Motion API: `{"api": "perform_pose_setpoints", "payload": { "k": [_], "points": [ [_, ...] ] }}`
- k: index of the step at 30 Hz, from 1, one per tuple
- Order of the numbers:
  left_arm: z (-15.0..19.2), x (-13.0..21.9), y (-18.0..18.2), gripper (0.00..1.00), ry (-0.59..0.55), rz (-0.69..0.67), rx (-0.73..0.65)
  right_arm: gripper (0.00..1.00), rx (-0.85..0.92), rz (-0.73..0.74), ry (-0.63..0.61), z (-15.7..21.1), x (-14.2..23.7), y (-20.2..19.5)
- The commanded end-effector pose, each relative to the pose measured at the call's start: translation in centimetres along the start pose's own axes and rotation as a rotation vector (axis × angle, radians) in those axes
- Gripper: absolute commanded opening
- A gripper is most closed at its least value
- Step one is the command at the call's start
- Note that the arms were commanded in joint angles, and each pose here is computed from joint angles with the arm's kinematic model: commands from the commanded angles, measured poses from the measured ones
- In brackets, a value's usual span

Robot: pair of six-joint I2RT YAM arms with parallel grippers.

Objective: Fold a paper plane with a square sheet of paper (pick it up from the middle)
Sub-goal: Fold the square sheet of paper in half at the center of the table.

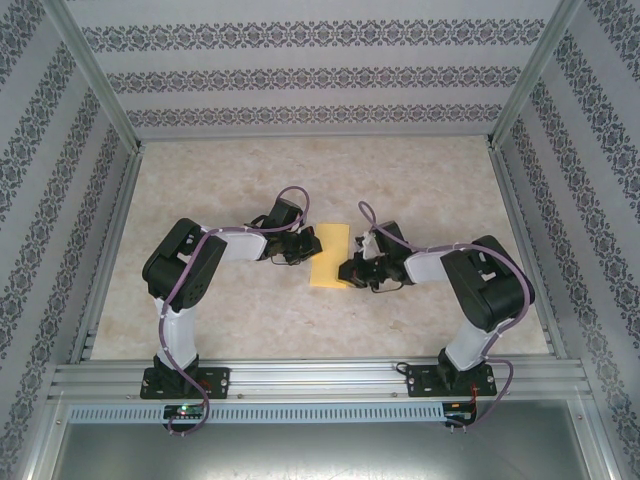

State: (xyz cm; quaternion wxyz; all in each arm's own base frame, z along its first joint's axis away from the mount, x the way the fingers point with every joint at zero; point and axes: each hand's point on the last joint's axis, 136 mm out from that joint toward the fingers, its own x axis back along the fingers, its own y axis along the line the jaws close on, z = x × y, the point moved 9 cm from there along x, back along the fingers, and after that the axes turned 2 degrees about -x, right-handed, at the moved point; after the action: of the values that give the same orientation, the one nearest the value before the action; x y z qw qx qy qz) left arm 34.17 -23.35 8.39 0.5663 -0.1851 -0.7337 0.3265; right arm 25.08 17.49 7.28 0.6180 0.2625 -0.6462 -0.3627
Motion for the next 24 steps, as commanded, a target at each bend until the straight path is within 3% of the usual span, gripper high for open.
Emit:
{"api": "perform_pose_setpoints", "payload": {
  "k": [1,8,18,24],
  "points": [
    [1.8,-0.3,2.1,0.00,0.061,-0.118,0.033,0.09,-0.002,0.000,0.008,0.5,-0.3,-0.7],
    [1.7,-0.3,2.1,0.00,0.060,-0.119,0.034,0.09,0.050,-0.021,0.004,1.0,0.9,1.2],
    [1.7,-0.3,2.1,0.00,0.062,-0.123,0.033,0.09,-0.008,0.080,0.048,1.7,-0.6,-1.1],
    [1.7,-0.4,2.1,0.00,0.065,-0.124,0.034,0.09,0.056,0.125,0.012,0.8,1.1,1.9]
  ]
}}
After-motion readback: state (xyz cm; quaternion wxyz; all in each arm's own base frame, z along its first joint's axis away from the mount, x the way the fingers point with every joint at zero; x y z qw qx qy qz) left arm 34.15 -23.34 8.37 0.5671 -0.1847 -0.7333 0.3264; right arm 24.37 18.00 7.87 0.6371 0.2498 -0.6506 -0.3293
